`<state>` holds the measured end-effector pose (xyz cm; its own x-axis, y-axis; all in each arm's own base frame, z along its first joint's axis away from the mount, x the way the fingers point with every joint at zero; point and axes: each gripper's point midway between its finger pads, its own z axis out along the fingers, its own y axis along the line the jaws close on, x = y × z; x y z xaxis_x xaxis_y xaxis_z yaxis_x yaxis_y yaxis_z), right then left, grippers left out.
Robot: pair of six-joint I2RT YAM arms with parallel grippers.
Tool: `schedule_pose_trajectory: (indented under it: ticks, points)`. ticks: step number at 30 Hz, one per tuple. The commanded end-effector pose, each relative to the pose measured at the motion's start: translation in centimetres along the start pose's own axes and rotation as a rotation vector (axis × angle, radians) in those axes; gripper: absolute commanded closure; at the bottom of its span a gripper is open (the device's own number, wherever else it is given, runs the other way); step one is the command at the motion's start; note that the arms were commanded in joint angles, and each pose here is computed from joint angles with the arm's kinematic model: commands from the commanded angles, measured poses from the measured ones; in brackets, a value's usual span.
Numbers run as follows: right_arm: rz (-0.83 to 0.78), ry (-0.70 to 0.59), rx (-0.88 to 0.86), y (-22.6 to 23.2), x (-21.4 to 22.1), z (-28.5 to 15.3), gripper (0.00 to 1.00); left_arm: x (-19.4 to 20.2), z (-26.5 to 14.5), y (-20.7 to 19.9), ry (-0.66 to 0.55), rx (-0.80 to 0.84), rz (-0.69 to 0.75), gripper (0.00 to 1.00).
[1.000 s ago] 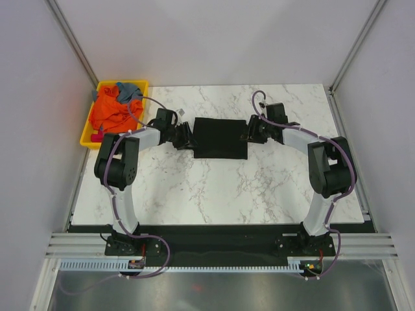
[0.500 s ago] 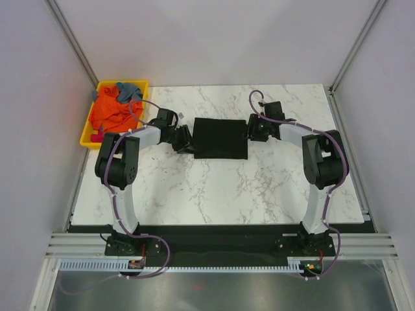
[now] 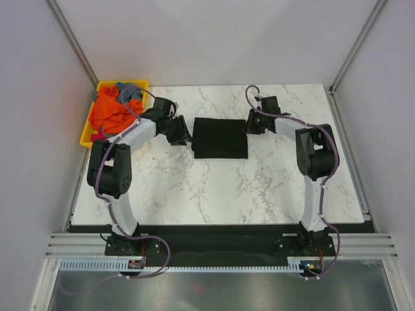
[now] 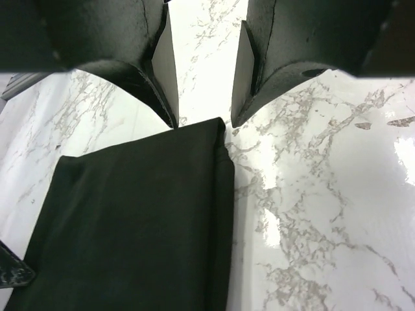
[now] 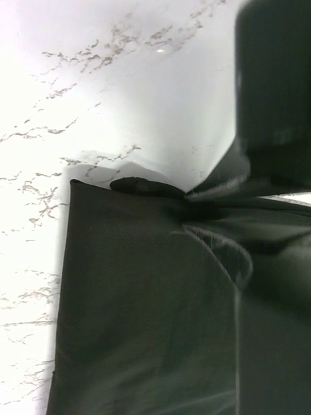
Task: Fold and stack the t-shirts
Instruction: Neatly place the folded tshirt to the corner
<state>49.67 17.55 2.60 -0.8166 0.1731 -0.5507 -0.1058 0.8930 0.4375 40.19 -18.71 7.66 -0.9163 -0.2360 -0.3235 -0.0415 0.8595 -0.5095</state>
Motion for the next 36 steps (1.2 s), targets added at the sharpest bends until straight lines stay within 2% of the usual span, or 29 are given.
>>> schedule_pose_trajectory:
  ticks: [1,2,3,5,10,16,22,23,29,35,36]
  points:
    - [-0.014,-0.001,0.000,-0.4,-0.4,1.1,0.77,-0.2,-2.1,-3.1,-0.013,0.072,0.064,0.55]
    - [-0.022,-0.003,0.013,-0.7,-0.4,1.3,0.82,-0.1,-2.6,-3.5,-0.012,0.082,0.071,0.55]
    - [-0.023,-0.005,0.017,-0.9,-0.6,1.3,0.92,-0.1,-3.4,-4.4,-0.024,0.101,0.085,0.55]
    - [-0.033,-0.019,0.028,-1.4,-1.4,1.0,1.00,0.3,-4.5,-5.2,-0.027,0.124,0.098,0.55]
    - [-0.040,-0.051,0.052,-2.8,-4.1,-0.1,1.00,3.3,-6.4,-6.6,0.011,0.180,0.161,0.55]
    - [-0.087,-0.052,0.208,-7.8,-6.7,-1.4,1.00,6.2,-7.5,-6.7,0.063,0.226,0.190,0.54]
    - [-0.095,-0.087,0.339,-13.6,-11.0,-2.9,1.00,7.0,-8.5,-7.8,0.070,0.273,0.220,0.53]
    - [-0.078,-0.087,0.379,-16.1,-11.4,-3.2,1.00,7.0,-8.5,-7.9,0.073,0.281,0.221,0.53]
    - [-0.054,-0.126,0.511,-23.1,-14.0,-5.2,1.00,6.9,-8.6,-8.3,0.084,0.303,0.221,0.53]
    - [-0.102,-0.187,0.661,-28.0,-17.1,-6.7,1.00,7.2,-8.4,-8.5,0.102,0.319,0.221,0.53]
    - [-0.117,-0.225,0.674,-28.1,-18.6,-7.4,1.00,7.1,-8.5,-8.7,0.103,0.325,0.223,0.53]
